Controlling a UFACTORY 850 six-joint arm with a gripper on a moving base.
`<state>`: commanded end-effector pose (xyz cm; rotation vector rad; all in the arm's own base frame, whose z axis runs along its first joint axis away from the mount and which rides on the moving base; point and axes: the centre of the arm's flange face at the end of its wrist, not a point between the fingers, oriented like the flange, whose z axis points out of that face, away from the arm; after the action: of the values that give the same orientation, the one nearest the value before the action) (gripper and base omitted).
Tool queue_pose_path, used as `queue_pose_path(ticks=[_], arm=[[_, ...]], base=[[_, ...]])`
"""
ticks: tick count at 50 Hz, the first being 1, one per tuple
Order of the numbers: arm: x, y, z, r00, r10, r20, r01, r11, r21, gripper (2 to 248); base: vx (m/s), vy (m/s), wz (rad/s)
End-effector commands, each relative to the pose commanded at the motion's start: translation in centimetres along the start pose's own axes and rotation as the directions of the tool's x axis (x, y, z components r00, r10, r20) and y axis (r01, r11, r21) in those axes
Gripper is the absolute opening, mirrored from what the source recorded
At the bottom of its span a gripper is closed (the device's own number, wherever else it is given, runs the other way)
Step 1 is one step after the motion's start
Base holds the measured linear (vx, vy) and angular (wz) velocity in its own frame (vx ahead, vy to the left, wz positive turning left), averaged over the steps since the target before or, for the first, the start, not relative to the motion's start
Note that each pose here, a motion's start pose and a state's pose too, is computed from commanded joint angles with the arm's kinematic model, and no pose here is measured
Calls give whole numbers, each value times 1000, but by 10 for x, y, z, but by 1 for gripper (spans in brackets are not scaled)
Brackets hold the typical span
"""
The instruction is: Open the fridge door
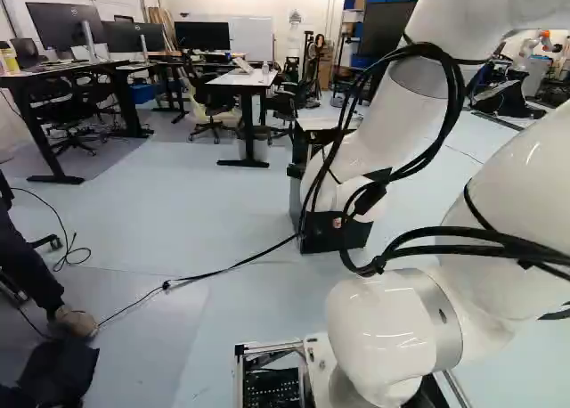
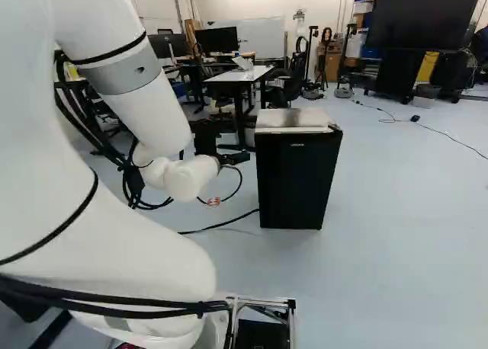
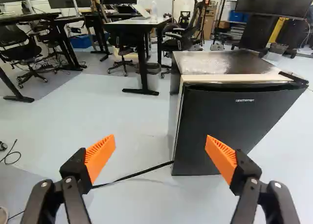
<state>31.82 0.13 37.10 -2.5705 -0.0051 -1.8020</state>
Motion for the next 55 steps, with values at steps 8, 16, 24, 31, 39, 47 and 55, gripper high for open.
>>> queue_pose_path(ticks=[8,16,24,31,39,47,55], arm=[[3,-3,7,1000,2,1,-2,1000,4,247],[7,-8,17,1000,4,3,-4,1000,10,247],[12,-15,28,1000,5,4,-5,1000,20,247],[16,-22,38,1000,5,5,-5,1000,30,247],[21,-30,51,1000,8,5,-8,999,39,247],[25,-38,63,1000,15,4,-16,999,41,247],[30,-45,76,1000,29,3,-29,999,36,247]], base=[[0,0,0],[0,0,0],[0,0,0],[0,0,0],[0,0,0],[0,0,0],[0,0,0]])
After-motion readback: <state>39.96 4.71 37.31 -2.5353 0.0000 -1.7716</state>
